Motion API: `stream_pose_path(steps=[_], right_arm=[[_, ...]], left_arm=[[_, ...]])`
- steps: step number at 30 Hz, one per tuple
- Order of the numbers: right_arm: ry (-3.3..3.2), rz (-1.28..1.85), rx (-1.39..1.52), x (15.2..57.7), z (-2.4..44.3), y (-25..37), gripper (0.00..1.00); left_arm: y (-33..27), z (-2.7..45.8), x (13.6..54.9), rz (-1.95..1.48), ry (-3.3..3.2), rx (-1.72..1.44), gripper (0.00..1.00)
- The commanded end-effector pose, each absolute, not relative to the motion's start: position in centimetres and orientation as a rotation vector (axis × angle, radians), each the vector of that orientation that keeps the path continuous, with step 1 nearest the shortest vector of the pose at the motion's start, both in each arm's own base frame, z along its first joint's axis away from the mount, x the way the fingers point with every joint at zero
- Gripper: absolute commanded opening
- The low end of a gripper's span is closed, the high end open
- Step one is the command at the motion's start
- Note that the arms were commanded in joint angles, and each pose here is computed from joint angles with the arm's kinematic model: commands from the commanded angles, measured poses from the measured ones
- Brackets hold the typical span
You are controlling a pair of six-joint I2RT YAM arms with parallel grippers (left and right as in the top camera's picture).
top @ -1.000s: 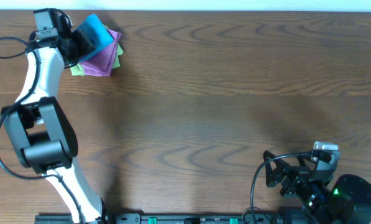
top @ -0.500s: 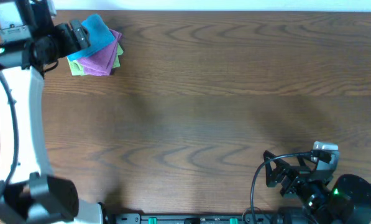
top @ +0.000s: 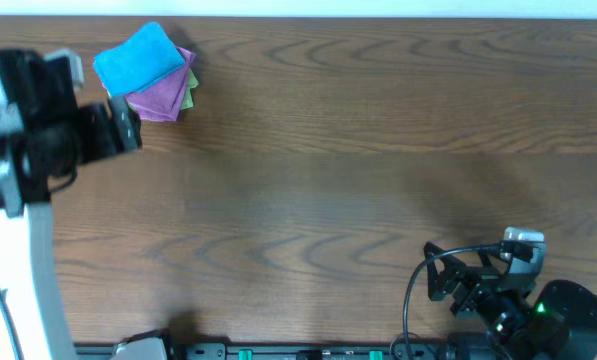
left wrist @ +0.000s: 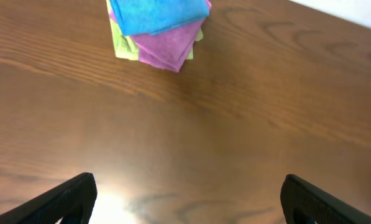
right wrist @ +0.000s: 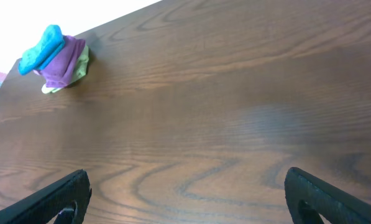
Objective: Fold the cloth
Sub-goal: 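Open the left gripper and withdraw it down toward the base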
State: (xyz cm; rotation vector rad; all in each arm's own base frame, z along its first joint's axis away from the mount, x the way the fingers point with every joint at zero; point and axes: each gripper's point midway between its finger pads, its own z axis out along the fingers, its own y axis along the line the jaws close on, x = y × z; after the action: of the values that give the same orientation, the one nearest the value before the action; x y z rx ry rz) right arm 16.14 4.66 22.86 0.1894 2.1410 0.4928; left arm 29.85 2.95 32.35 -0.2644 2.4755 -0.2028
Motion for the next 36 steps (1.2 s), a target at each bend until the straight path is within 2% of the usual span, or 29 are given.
stream_pose_path(steps=[1,8,12,23,36], right_arm=[[2.141,0.501,0.214,16.1,22.8,4.6,0.99],[2.141,0.501,0.214,16.1,22.8,4.6,0.99],[2.141,0.501,0.214,16.1,22.8,4.6,0.99],[2.141,0.501,0.214,16.1,22.8,4.6,0.99],[2.141,0.501,0.214,16.1,22.8,4.6,0.99]], left_arm=[[2.7,33.3,26.6,-0.122,2.451,-0.158,0.95],[1.3,29.4,19.3,-0.095,2.409,-0.153,0.95],[0.7,26.3,17.6,-0.098,2.358,-0.138,0.96],[-0.2,16.4,17.3,-0.119,2.265,-0.077,0.95],[-1.8,11.6,16.5,-0.092,2.193,0.150,0.95]])
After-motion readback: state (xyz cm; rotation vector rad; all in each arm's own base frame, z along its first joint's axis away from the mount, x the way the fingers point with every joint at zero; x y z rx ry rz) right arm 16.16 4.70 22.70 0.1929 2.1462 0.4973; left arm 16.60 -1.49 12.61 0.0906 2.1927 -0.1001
